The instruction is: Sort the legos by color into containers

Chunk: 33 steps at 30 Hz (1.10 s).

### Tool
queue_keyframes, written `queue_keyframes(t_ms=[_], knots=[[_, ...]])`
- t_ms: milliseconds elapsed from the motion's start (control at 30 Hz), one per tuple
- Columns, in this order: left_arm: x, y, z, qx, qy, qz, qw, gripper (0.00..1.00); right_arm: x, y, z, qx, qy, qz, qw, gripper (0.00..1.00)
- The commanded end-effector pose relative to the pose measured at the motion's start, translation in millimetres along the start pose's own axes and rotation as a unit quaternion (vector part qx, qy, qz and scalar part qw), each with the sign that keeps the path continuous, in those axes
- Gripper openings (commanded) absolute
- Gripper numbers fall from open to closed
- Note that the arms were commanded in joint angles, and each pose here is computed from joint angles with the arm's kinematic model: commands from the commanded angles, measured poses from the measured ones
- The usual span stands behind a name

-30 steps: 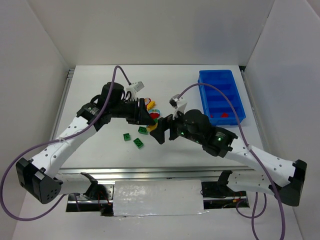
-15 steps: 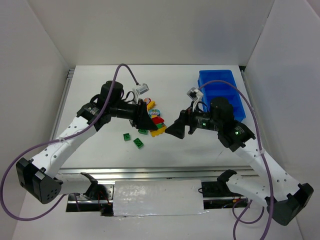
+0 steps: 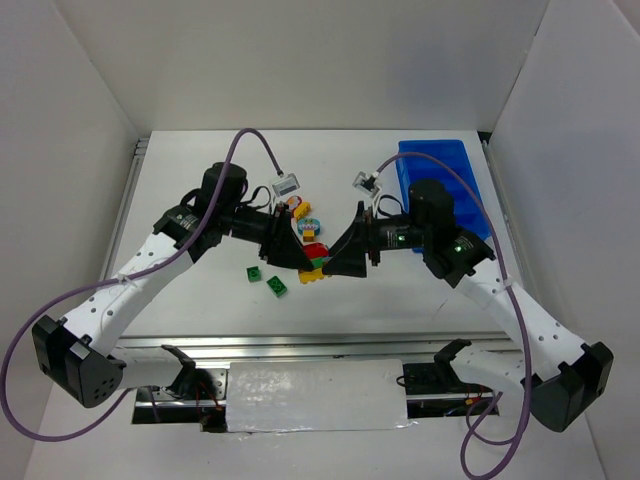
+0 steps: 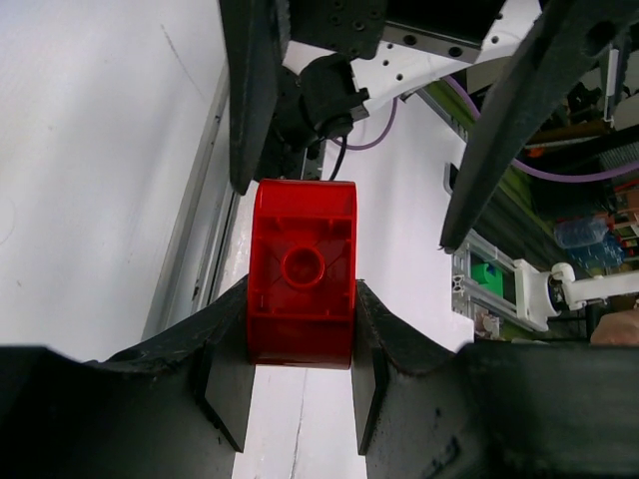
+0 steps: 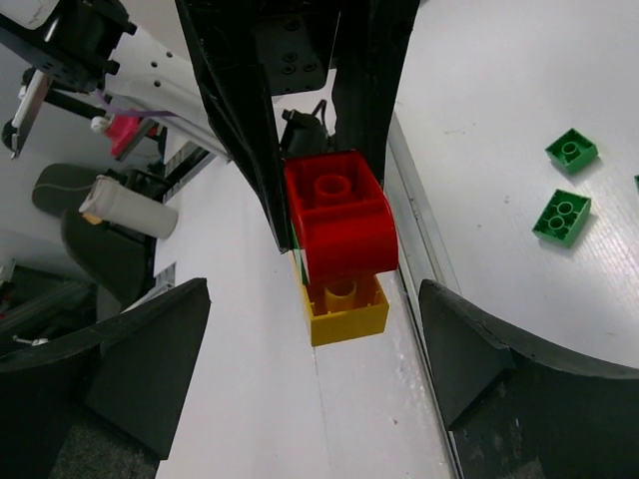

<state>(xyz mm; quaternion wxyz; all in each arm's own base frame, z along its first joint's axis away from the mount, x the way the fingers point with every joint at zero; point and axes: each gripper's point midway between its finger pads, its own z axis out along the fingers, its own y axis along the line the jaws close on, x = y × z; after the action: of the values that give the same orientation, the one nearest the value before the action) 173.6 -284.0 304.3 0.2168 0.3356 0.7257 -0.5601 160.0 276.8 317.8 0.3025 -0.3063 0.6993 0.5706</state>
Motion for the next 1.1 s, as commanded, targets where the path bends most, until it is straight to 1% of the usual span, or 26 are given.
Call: queue_keyframes(t_ms=[0,167,267,300,367,467,567,600,700,733,767,800,833,933,1000,1033,1067], knots=[[-13.2,-25.4,-5.2,0.048,-0.015,0.051,0.997,0.00,-14.5,16.3,-0.7,-0.039,-0.014,-0.031,0.999,0.92],[-11.9,-32.0,-4.2,0.070,-0.008,0.056,0.996,0.00,-23.3,13.2,2.2,-0.035,-0.027,-0.042,0.998,0.88],[-11.3,-31.7,-2.5,0.075,-0.003,0.056,0.996,0.00,-26.8,14.9,2.2,-0.043,-0.028,-0.048,0.998,0.82],[-11.4,-31.6,-2.2,0.076,-0.003,0.055,0.996,0.00,-27.2,10.4,5.6,-0.045,-0.023,-0.044,0.998,0.78],[-12.5,-31.4,-0.7,0.079,-0.001,0.055,0.995,0.00,-27.9,8.0,8.4,-0.049,-0.019,-0.042,0.998,0.76],[-15.4,-32.5,-0.2,0.081,-0.001,0.060,0.995,0.00,-29.6,5.6,8.9,-0.049,-0.020,-0.043,0.998,0.69],[-16.5,-31.3,1.1,0.078,0.001,0.060,0.995,0.00,-33.1,4.7,7.4,-0.052,-0.024,-0.047,0.997,0.67],[-16.6,-30.9,1.0,0.077,0.002,0.061,0.995,0.00,-34.0,5.7,7.7,-0.058,-0.022,-0.047,0.997,0.63],[-16.0,-26.0,2.5,0.069,0.006,0.058,0.996,0.00,-34.6,5.3,7.7,-0.064,-0.018,-0.048,0.997,0.58],[-16.4,-22.2,4.2,0.062,0.007,0.057,0.996,0.00,-35.4,4.6,7.7,-0.065,-0.019,-0.048,0.997,0.55],[-16.3,-19.6,4.7,0.059,0.007,0.057,0.997,0.00,-35.4,4.7,7.0,-0.068,-0.018,-0.047,0.996,0.42],[-17.3,-18.0,5.0,0.054,0.007,0.057,0.997,0.00,-36.4,4.4,6.2,-0.069,-0.021,-0.048,0.996,0.34],[-17.8,-12.5,7.3,0.047,0.009,0.052,0.997,0.00,-36.8,2.8,5.4,-0.068,-0.023,-0.047,0.996,0.31],[-20.4,-5.8,10.5,0.040,0.012,0.048,0.998,0.02,-38.2,1.8,2.0,-0.073,-0.026,-0.047,0.996,0.29],[-24.4,-4.8,11.8,0.038,0.012,0.050,0.998,0.04,-39.4,1.1,0.4,-0.073,-0.028,-0.048,0.996,0.19],[-26.1,-2.0,12.7,0.035,0.011,0.048,0.998,0.05,-39.7,0.7,0.2,-0.072,-0.029,-0.049,0.996,0.12],[-28.8,-1.8,13.1,0.034,0.010,0.049,0.998,0.06,-40.4,-0.5,-0.6,-0.070,-0.030,-0.048,0.996,0.11]])
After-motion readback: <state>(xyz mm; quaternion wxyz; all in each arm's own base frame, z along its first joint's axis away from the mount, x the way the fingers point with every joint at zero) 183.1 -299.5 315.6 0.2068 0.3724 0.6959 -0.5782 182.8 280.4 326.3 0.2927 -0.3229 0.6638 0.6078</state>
